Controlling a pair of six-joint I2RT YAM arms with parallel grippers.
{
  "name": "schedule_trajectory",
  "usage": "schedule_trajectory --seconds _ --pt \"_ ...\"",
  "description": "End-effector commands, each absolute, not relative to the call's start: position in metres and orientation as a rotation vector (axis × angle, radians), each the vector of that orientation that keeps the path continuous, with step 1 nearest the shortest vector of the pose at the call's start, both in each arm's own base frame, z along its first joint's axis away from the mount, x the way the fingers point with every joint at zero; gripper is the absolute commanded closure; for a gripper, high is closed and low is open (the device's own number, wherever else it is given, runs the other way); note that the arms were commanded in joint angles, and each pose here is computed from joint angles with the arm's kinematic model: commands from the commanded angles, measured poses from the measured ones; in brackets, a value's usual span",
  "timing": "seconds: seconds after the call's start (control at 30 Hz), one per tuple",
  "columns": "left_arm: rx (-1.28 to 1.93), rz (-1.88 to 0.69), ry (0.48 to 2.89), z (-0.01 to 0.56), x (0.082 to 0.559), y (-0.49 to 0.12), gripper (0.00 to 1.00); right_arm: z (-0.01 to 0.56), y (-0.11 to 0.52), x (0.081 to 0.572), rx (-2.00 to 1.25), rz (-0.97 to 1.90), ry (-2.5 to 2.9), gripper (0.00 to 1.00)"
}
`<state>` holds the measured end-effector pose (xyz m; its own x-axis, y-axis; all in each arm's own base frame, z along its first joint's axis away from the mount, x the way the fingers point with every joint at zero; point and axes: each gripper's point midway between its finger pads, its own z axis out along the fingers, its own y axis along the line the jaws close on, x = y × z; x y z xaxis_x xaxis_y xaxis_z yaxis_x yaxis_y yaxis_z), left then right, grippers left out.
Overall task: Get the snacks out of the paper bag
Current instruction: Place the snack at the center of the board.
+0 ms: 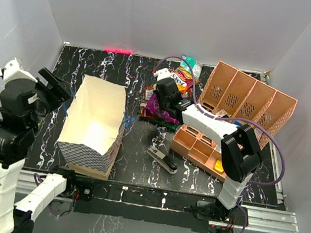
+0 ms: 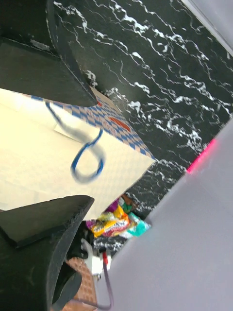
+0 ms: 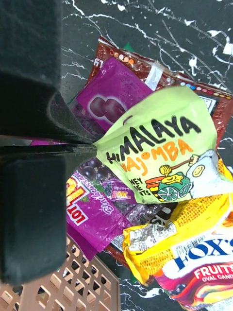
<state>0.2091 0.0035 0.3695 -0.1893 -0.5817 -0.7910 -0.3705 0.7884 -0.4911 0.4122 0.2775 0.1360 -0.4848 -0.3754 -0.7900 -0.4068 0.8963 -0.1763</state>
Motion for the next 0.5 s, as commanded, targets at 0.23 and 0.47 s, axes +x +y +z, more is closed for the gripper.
schedule_trajectory --seconds 0.23,0.47 --pt "-0.580 -0.343 1.634 0.434 0.182 -0.006 0.15 0.127 0.245 0.411 -0.511 -0.137 2.164 0.92" --pt "-0.570 -0.348 1.634 0.434 0.180 -0.007 0.11 0.127 0.221 0.401 -0.512 -0.232 2.153 0.82"
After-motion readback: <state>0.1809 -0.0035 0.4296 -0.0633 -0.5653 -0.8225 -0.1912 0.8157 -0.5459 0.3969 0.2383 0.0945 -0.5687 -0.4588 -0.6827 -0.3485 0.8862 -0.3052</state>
